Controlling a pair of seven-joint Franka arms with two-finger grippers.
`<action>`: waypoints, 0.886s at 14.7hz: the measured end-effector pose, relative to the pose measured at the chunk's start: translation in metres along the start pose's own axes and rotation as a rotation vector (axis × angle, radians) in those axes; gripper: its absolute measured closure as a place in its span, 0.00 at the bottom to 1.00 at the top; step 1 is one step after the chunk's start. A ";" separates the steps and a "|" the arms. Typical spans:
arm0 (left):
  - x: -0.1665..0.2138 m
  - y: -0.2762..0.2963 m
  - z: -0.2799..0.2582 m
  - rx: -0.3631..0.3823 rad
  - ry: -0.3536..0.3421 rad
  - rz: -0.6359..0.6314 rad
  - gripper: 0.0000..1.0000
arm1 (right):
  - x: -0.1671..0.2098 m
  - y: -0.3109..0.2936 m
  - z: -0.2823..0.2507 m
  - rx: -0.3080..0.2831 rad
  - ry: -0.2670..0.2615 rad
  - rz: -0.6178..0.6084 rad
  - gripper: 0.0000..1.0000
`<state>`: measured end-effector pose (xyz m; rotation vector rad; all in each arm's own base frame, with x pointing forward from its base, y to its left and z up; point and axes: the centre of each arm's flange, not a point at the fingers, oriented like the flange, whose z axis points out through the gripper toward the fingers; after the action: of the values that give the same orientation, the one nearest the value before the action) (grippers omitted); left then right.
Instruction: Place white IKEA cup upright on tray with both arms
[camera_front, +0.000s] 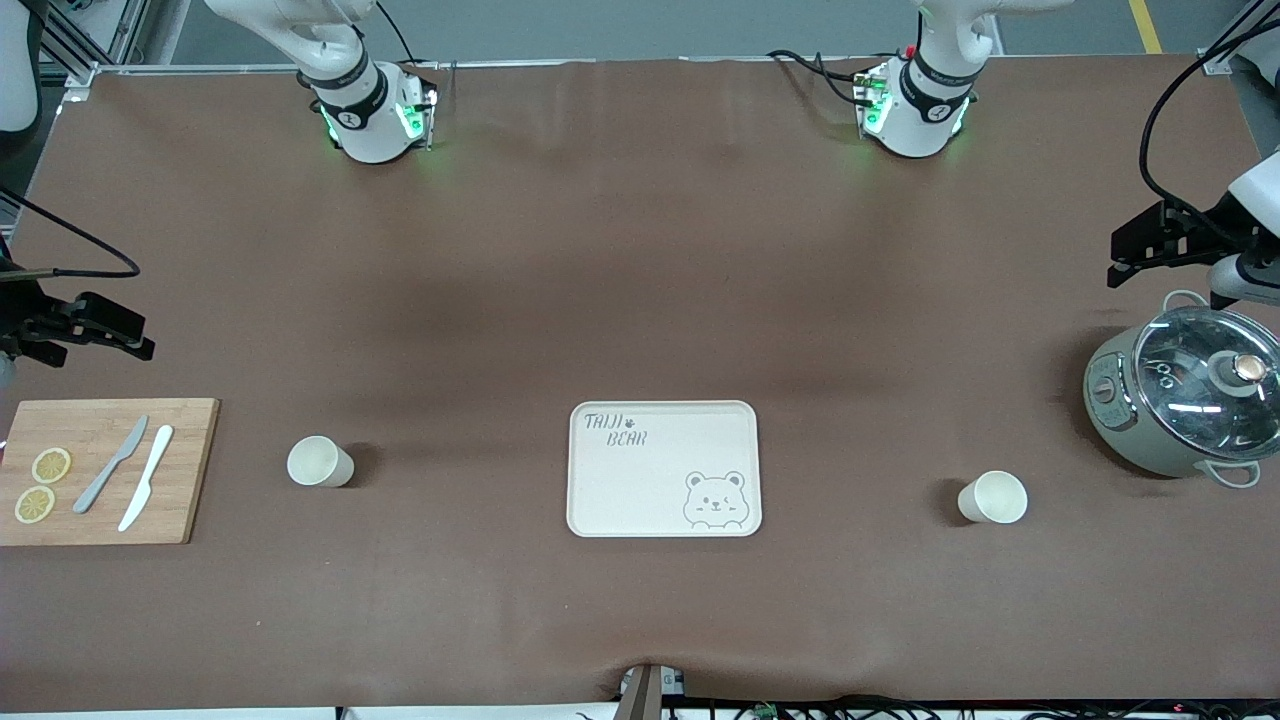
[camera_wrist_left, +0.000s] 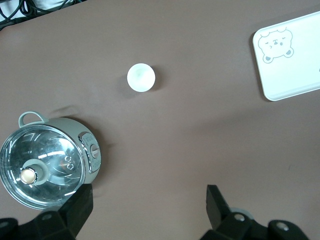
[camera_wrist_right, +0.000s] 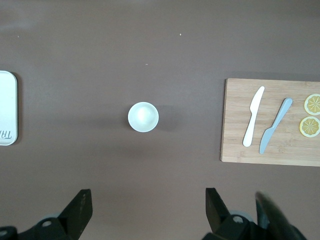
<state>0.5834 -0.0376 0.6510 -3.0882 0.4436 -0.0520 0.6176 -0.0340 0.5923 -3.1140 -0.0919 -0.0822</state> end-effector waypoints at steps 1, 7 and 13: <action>0.000 0.000 0.001 0.000 -0.001 0.000 0.00 | 0.000 0.000 0.000 0.000 0.000 0.000 0.00; 0.001 -0.002 0.003 -0.001 -0.005 -0.004 0.00 | 0.000 0.000 0.001 0.000 -0.003 0.000 0.00; 0.003 -0.006 0.009 -0.003 -0.014 -0.009 0.00 | -0.001 -0.001 0.001 0.001 -0.006 -0.001 0.00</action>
<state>0.5883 -0.0330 0.6424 -3.0919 0.4295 -0.0292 0.6171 -0.0334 0.5914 -3.1134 -0.0935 -0.0728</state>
